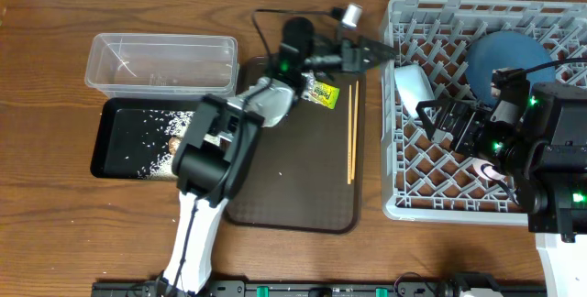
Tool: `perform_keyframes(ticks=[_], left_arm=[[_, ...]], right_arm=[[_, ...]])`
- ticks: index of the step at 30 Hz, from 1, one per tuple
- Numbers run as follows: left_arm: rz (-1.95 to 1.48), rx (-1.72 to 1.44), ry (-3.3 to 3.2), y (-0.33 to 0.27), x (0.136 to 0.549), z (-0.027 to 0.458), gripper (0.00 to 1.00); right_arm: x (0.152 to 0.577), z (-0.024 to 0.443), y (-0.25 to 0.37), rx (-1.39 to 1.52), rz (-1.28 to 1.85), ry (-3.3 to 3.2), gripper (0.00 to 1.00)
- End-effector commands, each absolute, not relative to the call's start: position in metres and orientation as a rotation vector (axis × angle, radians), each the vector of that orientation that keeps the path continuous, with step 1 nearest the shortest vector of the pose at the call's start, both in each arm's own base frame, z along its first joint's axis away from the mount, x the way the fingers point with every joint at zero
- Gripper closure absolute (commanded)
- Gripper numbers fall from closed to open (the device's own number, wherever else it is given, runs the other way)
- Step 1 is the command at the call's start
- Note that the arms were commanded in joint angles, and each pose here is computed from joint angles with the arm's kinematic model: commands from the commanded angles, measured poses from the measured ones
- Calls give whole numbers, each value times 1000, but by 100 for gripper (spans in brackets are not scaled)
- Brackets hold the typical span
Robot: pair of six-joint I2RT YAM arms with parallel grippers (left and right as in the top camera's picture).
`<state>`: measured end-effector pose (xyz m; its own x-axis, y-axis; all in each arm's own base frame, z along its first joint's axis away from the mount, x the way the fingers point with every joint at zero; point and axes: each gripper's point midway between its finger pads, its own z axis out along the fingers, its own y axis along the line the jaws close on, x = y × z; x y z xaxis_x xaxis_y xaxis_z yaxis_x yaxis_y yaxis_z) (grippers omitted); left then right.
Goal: Sort waste into correct bins and load items into the dishwasher rack
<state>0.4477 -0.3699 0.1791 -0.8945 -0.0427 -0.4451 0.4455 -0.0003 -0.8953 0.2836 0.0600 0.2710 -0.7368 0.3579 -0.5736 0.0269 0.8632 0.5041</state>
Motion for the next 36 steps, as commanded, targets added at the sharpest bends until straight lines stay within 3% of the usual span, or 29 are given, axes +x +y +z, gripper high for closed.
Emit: perform_keyframes(ticks=[1, 8, 13, 16, 18, 20, 27, 29, 36], left_arm=[[-1954, 499, 1874, -343, 452, 215, 2], [-1814, 414, 1827, -281, 478, 267, 2], [-1508, 259, 1949, -243, 486, 284, 2], [-996, 65, 2177, -197, 483, 256, 2], [-611, 49, 2282, -165, 465, 244, 2], [-441, 106, 2333, -157, 448, 240, 2], [-308, 223, 2590, -155, 393, 192, 0], [-258, 213, 2638, -149, 391, 172, 5], [-173, 314, 2702, -153, 412, 98, 6]], right_arm=[[283, 280, 64, 161, 623, 2313, 1], [278, 282, 79, 19, 655, 2312, 1], [279, 284, 83, -2, 661, 2303, 1], [279, 283, 84, -4, 663, 2304, 1], [279, 282, 84, -3, 663, 2309, 1], [280, 281, 84, -1, 663, 2314, 1], [290, 267, 81, 26, 642, 2363, 1], [291, 262, 81, 32, 644, 2381, 1], [296, 251, 81, 45, 648, 2422, 1]])
